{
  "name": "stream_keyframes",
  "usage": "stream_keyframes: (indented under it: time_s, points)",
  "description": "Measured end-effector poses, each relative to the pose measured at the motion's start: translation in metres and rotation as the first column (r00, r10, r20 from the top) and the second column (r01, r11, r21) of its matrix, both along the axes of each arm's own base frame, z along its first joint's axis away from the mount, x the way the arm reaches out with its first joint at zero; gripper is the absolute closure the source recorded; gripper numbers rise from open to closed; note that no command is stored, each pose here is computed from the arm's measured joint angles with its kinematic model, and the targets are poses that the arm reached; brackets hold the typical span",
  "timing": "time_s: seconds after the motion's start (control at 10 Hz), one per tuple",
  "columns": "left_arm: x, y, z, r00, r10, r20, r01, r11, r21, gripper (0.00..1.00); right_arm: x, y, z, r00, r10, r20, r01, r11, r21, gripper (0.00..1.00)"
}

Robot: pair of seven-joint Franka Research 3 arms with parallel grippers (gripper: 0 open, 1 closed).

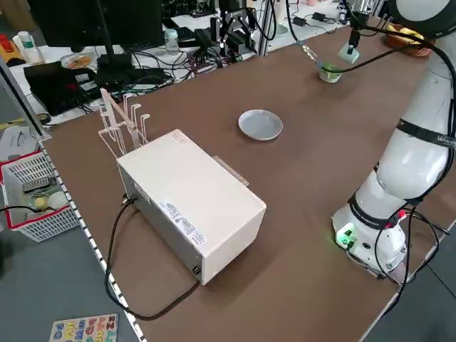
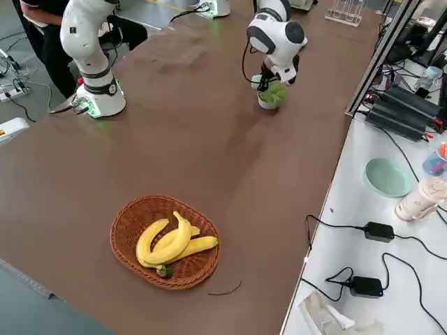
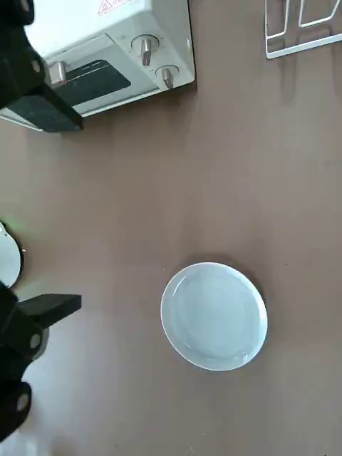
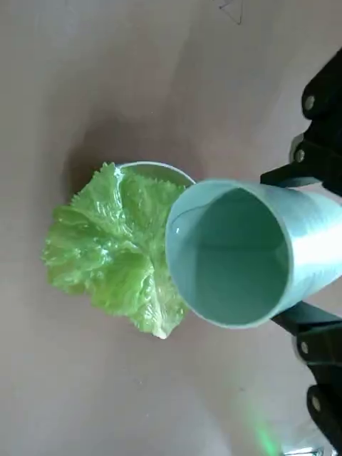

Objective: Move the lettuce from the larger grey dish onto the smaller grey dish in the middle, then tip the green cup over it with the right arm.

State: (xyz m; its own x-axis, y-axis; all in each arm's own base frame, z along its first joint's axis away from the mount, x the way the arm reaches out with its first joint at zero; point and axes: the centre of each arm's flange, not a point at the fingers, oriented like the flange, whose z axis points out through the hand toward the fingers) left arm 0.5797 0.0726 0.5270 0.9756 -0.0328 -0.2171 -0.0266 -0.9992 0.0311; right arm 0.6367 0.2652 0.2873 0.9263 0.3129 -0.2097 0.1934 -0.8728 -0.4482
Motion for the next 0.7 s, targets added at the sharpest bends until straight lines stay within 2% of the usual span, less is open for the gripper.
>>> stream_keyframes:
  time_s: [0.4, 0.7]
  points:
    - [0.0, 0.0002, 0.0, 1.0, 0.0, 0.0, 0.0, 1.0, 0.0, 0.0, 0.0024, 0.0069, 0.0026, 0.997, -0.051, -0.065, 0.05, 0.999, -0.015, 0.32]
    - [0.0, 0.0003, 0.0, 1.0, 0.001, 0.0, -0.001, 1.0, 0.0, 0.0, 0.0048, 0.0051, 0.0023, 0.995, -0.061, -0.075, 0.059, 0.998, -0.018, 0.32]
